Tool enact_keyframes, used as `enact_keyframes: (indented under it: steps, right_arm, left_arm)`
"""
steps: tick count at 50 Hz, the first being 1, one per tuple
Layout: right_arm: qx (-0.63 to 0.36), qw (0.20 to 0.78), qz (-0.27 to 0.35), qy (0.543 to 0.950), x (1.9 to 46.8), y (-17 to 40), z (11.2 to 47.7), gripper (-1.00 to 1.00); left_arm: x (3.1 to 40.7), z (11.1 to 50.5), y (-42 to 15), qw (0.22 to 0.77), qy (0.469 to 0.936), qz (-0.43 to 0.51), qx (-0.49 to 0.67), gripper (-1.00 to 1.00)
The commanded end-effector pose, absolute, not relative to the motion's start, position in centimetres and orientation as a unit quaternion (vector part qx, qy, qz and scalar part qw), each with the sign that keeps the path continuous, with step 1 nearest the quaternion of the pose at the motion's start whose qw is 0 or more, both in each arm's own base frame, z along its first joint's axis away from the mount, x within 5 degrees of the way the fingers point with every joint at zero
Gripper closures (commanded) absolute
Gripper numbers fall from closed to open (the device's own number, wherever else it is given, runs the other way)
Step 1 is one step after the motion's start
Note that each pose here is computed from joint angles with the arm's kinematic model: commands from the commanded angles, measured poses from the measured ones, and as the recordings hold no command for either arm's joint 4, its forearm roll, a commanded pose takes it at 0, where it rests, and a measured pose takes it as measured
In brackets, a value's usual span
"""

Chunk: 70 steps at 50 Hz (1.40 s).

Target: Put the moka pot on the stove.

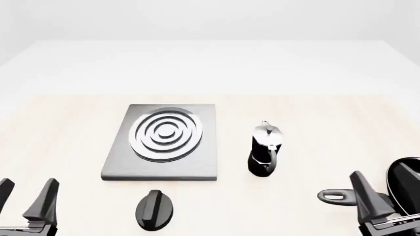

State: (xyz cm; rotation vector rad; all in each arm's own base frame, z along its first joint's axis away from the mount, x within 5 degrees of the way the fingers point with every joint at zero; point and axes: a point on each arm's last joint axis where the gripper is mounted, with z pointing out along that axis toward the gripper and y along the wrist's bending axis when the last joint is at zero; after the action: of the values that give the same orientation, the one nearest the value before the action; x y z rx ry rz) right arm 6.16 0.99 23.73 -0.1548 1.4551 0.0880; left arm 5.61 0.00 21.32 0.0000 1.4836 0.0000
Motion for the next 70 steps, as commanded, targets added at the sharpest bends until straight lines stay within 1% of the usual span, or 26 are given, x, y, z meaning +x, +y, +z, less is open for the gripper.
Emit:
enact_keyframes:
  steps: [1, 31, 70]
  right_arm:
    - [-0.083, 0.742, 0.053, 0.663, 6.6, 1.3, 24.0, -1.00]
    - [-0.113, 0.732, 0.090, 0.666, 7.9, 2.4, 23.3, -1.00]
    - [-0.131, 0.714, 0.116, 0.678, 10.4, 3.8, 21.6, -1.00]
  left_arm:
    - [5.6, 21.3, 0.0, 0.737, 0.676, 0.000, 0.000, -1.00]
    - [5.6, 21.3, 0.0, 0.737, 0.676, 0.000, 0.000, -1.00]
    - [5.6, 21.3, 0.0, 0.737, 0.676, 0.000, 0.000, -1.00]
